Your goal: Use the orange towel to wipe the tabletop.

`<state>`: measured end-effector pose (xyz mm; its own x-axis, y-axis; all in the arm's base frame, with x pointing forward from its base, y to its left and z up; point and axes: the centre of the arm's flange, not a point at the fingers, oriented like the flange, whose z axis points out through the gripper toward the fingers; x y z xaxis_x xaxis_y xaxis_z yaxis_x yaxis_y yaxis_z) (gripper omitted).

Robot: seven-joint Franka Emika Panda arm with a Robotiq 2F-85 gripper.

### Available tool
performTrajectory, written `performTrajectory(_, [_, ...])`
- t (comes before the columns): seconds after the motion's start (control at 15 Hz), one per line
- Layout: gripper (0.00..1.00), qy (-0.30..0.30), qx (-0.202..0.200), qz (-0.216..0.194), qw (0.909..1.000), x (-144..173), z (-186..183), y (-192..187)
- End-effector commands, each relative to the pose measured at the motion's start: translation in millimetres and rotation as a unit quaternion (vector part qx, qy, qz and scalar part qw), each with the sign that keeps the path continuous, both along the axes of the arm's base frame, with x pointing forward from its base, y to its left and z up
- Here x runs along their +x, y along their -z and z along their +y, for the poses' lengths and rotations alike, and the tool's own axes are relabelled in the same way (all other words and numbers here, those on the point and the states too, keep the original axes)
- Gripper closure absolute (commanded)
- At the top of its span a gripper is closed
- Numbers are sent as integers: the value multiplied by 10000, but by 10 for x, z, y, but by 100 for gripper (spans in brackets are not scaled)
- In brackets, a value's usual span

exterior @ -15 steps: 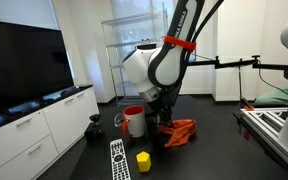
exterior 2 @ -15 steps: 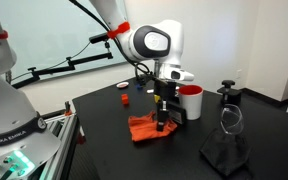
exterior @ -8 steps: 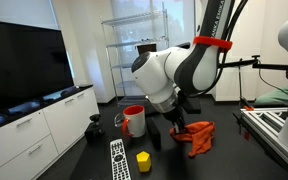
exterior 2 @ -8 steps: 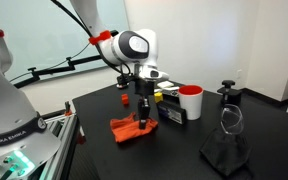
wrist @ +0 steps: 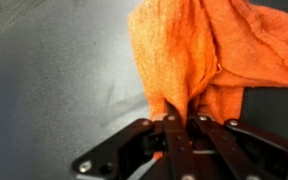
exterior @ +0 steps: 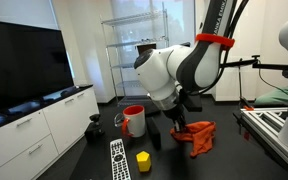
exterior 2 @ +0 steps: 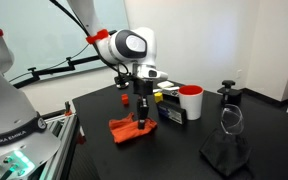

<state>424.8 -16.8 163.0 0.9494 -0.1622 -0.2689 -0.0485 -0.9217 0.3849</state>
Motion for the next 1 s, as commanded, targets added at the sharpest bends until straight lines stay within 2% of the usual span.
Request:
performTrajectory(0.0, [98, 446, 147, -208, 9987, 274, -318, -152])
performTrajectory(0.2, [98, 872, 143, -384, 9953, 473, -633, -240])
performTrajectory(0.4, [98, 1117, 124, -441, 9927, 564, -752, -204])
performTrajectory(0.67, [98, 1054, 61, -334, 9938, 532, -657, -15])
performTrajectory(0.93, [98, 766, 78, -269, 9967, 362, -452, -23])
